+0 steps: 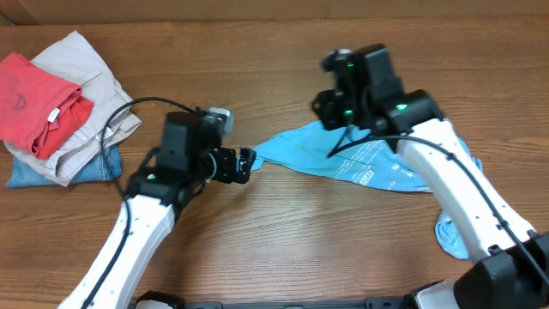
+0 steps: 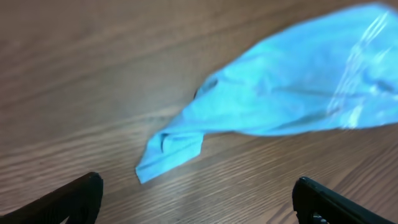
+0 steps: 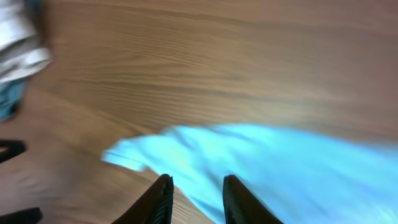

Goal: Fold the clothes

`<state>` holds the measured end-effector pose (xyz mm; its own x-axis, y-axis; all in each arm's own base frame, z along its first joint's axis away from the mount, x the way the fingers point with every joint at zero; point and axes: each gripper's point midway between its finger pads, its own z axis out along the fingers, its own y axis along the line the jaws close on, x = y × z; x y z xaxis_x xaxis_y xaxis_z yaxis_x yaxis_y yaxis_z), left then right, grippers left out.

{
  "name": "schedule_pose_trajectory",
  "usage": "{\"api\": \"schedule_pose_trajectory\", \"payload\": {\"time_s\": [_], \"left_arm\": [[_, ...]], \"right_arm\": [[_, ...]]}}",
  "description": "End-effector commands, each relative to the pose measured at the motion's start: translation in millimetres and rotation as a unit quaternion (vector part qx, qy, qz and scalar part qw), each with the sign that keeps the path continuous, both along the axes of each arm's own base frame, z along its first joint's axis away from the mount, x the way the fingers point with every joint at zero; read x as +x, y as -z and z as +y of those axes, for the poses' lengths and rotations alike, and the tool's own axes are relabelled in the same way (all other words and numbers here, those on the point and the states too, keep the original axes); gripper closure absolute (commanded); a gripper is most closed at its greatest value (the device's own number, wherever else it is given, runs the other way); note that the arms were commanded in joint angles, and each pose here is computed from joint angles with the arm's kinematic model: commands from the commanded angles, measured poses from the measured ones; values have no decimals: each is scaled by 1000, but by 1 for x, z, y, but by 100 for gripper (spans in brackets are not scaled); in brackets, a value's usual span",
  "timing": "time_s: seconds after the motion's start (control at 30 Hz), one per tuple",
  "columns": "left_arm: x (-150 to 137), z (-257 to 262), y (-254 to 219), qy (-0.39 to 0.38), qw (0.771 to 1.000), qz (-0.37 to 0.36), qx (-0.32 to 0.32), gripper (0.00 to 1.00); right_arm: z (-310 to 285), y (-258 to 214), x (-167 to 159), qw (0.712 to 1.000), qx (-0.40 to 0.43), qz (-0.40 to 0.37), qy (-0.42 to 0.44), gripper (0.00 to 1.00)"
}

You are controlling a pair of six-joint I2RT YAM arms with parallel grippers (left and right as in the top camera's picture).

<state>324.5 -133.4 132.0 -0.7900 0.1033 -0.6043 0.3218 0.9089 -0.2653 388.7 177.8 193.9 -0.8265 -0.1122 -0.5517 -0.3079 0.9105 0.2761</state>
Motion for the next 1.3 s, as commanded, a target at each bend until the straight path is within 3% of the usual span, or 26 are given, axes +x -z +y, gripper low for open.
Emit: {"api": "schedule_pose_trajectory", "payload": {"time_s": [0.0,0.1,0.23,0.57,0.8,0.97,1.03,1.1,1.27], "left_arm": [[9,-4,19,7,999,12,33,0],[11,-6,39,10,999,36,39,0],[11,-7,47,11,998,45,42,0],[17,-5,23,5,999,13,34,0],[17,-5,22,5,999,11,33,0],[17,-5,21,5,999,10,33,0],[17,-5,21,5,999,10,33,0],[17,-5,21,5,999,11,33,0],[17,-5,22,5,999,11,33,0]], "right_arm": [[-72,-4,3,985,-44,20,164,68],[-131,11,-10,953,-60,79,285,66],[-192,23,-23,914,-49,124,383,64],[-301,82,-86,811,-12,215,544,63],[-331,143,-147,727,16,271,630,63],[-330,174,-167,709,50,281,645,64],[-328,180,-168,709,55,280,645,75],[-327,182,-168,712,56,279,642,94],[-324,174,-151,733,87,264,621,96]]}}
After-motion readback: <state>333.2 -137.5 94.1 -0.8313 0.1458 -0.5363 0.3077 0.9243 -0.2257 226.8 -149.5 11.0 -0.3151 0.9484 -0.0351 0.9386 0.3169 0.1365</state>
